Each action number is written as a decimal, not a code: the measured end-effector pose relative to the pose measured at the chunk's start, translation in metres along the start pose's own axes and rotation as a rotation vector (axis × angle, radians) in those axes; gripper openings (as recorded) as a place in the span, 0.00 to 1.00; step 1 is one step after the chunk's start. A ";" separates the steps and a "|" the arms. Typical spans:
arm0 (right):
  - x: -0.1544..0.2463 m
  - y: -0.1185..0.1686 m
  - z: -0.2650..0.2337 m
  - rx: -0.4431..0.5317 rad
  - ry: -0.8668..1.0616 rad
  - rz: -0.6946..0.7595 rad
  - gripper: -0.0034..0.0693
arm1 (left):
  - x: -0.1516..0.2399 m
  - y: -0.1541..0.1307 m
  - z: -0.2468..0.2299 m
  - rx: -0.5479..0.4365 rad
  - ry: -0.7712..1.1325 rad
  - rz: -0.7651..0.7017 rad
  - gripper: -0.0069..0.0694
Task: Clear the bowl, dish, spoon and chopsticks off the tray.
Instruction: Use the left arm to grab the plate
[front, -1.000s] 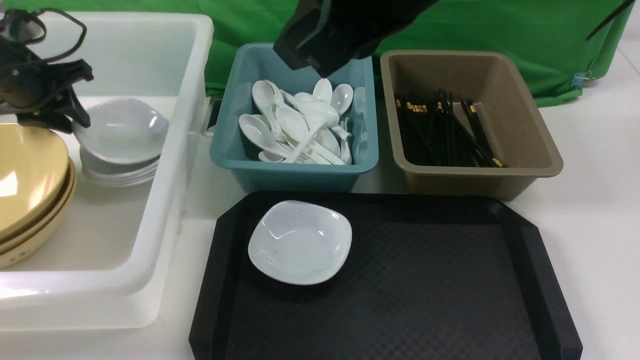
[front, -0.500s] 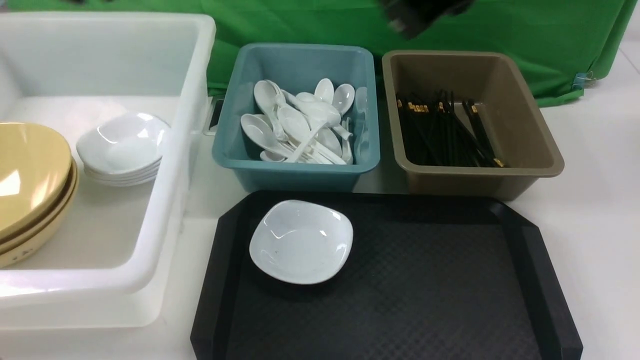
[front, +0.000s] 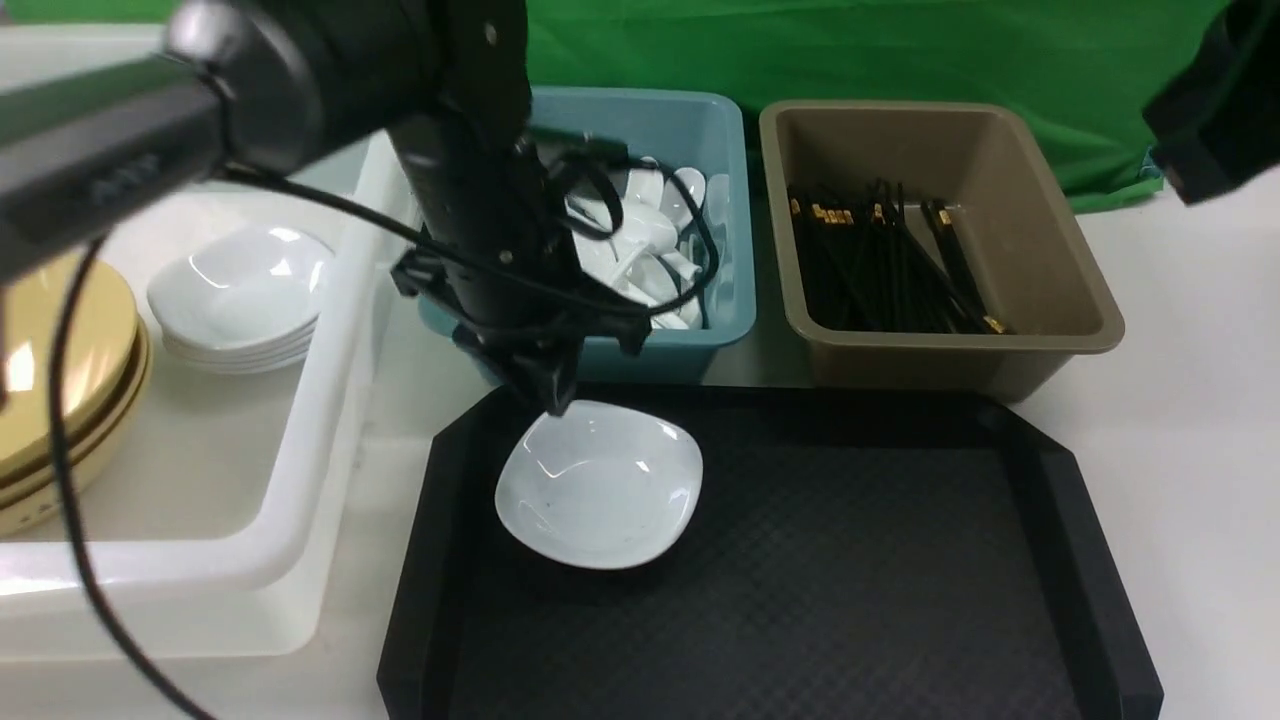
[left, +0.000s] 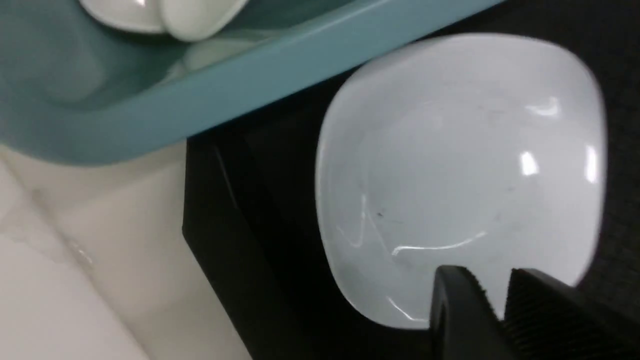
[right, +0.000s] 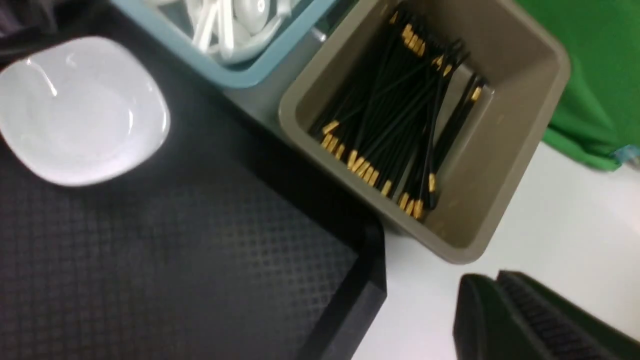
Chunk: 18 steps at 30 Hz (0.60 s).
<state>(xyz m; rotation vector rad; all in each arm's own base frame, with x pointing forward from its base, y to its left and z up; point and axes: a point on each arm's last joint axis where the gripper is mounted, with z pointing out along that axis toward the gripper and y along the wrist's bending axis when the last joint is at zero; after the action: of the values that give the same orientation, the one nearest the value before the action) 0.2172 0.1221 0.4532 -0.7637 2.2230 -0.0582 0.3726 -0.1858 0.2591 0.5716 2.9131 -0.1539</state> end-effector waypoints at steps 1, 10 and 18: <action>0.001 0.000 -0.001 -0.001 -0.008 0.002 0.08 | -0.001 0.001 0.010 -0.005 0.024 -0.008 0.36; 0.002 0.000 -0.004 0.000 -0.028 0.010 0.08 | -0.007 0.010 0.064 -0.082 0.100 -0.035 0.72; 0.002 0.000 -0.004 -0.001 -0.029 0.015 0.08 | -0.008 0.014 0.093 -0.056 0.147 -0.066 0.72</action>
<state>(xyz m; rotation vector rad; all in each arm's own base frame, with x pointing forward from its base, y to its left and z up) 0.2130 0.1198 0.4548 -0.7443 2.2009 -0.0388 0.3989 -0.1878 0.1679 0.4975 3.0692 -0.0400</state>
